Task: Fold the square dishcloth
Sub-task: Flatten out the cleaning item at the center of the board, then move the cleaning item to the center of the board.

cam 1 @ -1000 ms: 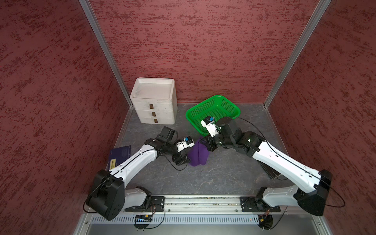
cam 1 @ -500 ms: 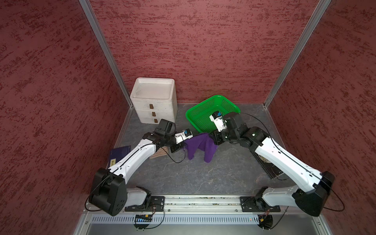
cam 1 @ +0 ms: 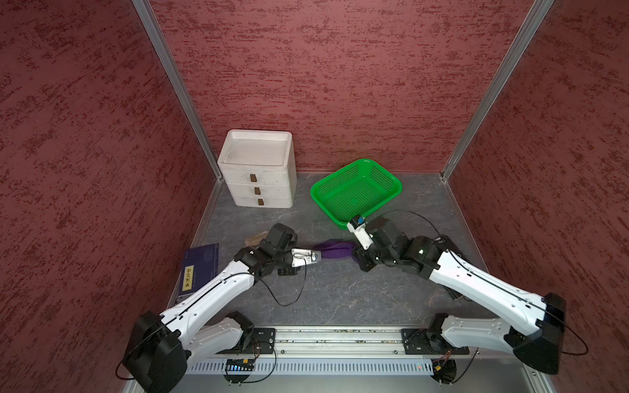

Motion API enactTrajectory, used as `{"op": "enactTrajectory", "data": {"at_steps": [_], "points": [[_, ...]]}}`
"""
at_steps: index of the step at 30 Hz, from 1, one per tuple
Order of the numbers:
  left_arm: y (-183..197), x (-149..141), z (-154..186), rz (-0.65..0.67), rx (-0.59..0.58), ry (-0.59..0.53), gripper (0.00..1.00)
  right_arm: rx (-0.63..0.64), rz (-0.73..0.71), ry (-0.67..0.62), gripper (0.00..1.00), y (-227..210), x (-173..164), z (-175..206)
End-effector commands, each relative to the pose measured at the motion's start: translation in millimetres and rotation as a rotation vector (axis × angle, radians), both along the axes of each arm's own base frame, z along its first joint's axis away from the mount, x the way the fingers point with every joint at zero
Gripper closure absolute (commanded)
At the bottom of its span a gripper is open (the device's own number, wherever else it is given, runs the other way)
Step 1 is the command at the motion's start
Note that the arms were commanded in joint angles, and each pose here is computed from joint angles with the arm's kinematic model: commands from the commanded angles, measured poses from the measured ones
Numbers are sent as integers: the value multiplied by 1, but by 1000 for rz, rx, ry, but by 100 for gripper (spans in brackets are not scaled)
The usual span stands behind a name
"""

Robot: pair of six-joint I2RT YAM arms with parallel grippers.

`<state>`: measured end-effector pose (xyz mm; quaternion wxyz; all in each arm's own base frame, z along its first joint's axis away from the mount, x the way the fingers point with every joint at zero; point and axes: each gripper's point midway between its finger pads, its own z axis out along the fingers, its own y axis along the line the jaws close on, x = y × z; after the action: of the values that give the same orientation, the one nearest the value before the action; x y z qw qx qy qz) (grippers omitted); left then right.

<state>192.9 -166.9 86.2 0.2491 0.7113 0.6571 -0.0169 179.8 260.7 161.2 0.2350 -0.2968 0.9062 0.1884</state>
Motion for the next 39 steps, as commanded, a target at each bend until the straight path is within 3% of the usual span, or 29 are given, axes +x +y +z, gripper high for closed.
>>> {"op": "enactTrajectory", "data": {"at_steps": [1, 3, 4, 8, 11, 13, 16, 21, 25, 31, 39], "points": [[44, -71, -42, -27, 214, 242, 44, -24, 34, 192, 70, 7, -63, -60], [50, -84, -42, -20, 239, 288, 35, -22, 50, 244, 44, 10, -83, -74], [51, -85, -37, -12, 237, 290, 31, -1, 56, 264, 40, 11, -88, -75], [37, -75, 1, -5, 141, 261, 24, 104, 70, 216, 33, 17, -84, -38], [22, -53, 22, 11, 65, 206, 24, 180, 10, 161, 28, 15, -61, -13], [7, -23, 27, 39, 13, 132, 28, 143, -147, 152, 29, -3, -31, -25], [-22, 22, 25, 83, -68, 60, 34, 87, -388, 200, 39, -35, 2, -61], [-66, 64, 3, 114, -93, 59, 40, 16, -550, 227, 51, -61, 14, -100], [-93, 82, -17, 95, -82, 54, 41, -38, -604, 227, 60, -71, 20, -119], [-105, 108, -54, 108, 5, 19, 41, -59, -603, 242, 64, -64, 38, -141], [-31, 137, -83, 203, 193, -29, 40, -5, -475, 212, 60, -20, 85, -138]]}}
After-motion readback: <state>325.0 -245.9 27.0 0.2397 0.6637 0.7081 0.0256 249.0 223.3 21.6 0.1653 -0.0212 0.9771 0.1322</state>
